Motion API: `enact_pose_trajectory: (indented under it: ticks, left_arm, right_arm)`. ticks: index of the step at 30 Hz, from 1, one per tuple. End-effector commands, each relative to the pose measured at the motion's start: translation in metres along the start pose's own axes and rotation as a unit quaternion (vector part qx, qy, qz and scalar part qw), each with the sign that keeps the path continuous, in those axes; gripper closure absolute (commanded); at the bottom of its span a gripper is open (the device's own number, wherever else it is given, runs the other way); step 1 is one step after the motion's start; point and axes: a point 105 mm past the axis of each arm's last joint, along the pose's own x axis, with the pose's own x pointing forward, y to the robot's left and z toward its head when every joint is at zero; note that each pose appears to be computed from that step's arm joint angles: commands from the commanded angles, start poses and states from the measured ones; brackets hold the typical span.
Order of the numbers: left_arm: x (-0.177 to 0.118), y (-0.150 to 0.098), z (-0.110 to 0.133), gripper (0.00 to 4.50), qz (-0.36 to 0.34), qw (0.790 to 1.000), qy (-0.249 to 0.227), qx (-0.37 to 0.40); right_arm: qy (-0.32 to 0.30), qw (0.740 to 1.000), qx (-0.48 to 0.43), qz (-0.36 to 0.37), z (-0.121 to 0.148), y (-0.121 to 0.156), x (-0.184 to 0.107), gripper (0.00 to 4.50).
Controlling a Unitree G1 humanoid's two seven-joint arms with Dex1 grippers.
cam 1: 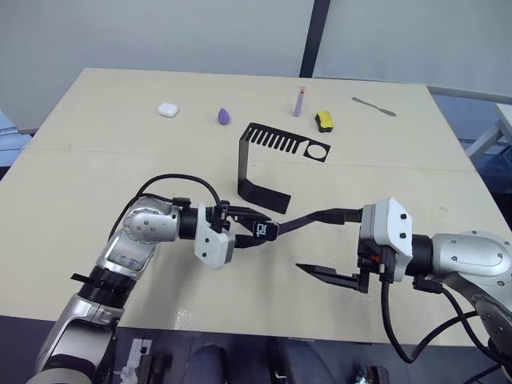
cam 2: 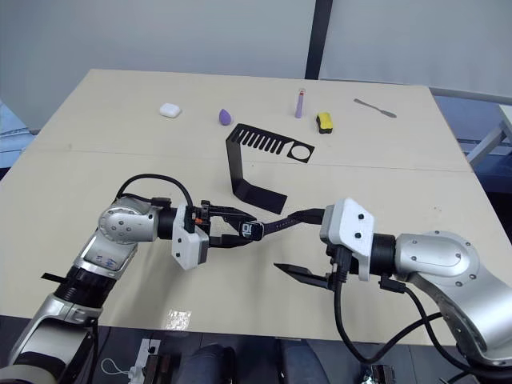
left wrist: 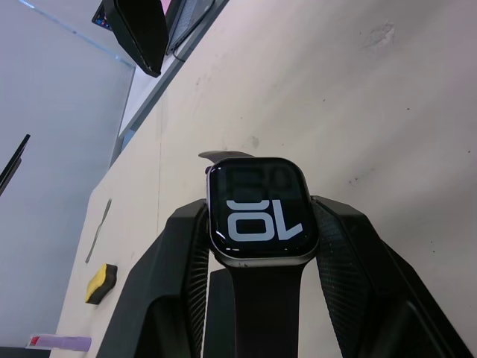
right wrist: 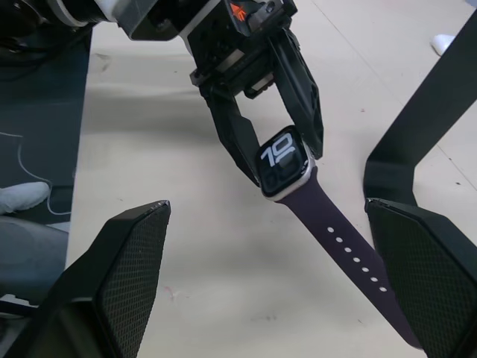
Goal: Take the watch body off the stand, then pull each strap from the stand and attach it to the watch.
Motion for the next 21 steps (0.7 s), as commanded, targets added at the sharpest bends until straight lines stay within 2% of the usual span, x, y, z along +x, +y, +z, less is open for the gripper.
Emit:
enact_pose_trajectory:
  ticks: [1,2,3,5,6,8,10,15,18,19,20,21]
  left_arm:
    - [-0.003,0.009,0.003,2.92,0.020,0.999,-0.012,-0.030]
    - [-0.002,0.009,0.001,2.92,0.020,0.998,-0.013,-0.065]
    - [-0.001,0.007,-0.002,2.92,0.014,0.991,-0.012,-0.131]
    - [0.002,-0.006,-0.005,2.92,-0.024,0.961,-0.020,-0.274]
    - [0.003,-0.015,-0.008,2.92,-0.046,0.947,-0.011,-0.317]
    - [0.005,-0.023,-0.011,2.92,-0.066,0.940,-0.003,-0.333]
    - [0.008,-0.036,-0.023,2.92,-0.084,0.930,0.034,-0.357]
    - [0.015,-0.058,-0.036,2.92,-0.122,0.932,0.079,-0.331]
    - [0.006,-0.059,-0.034,1.38,-0.137,0.930,0.081,-0.332]
    - [-0.005,-0.057,-0.034,1.18,-0.139,0.929,0.081,-0.333]
    - [-0.016,-0.054,-0.033,0.57,-0.137,0.927,0.081,-0.339]
    - [-0.030,-0.051,-0.031,0.18,-0.135,0.924,0.080,-0.348]
  right_arm:
    - [-0.005,1.000,-0.024,-0.010,0.006,-0.001,0.000,0.06]
    - [-0.004,1.000,-0.024,-0.011,0.005,-0.001,0.000,0.06]
    - [-0.003,1.000,-0.024,-0.012,0.005,-0.001,0.000,0.06]
    - [0.002,1.000,-0.022,-0.014,0.001,-0.001,0.000,0.06]
    - [0.004,1.000,-0.020,-0.015,-0.001,-0.001,0.000,0.06]
    - [0.007,1.000,-0.019,-0.016,-0.003,0.000,0.000,0.06]
    - [0.008,1.000,-0.017,-0.018,-0.005,0.001,0.001,0.06]
    - [0.015,1.000,-0.014,-0.017,-0.007,0.003,-0.002,0.06]
    - [0.026,0.999,-0.007,-0.021,-0.011,0.001,-0.008,0.00]
    - [0.032,0.999,-0.002,-0.024,-0.014,0.000,-0.012,0.00]
    - [0.038,0.999,0.003,-0.027,-0.016,0.000,-0.016,0.00]
    - [0.047,0.998,0.010,-0.029,-0.019,-0.001,-0.023,0.00]
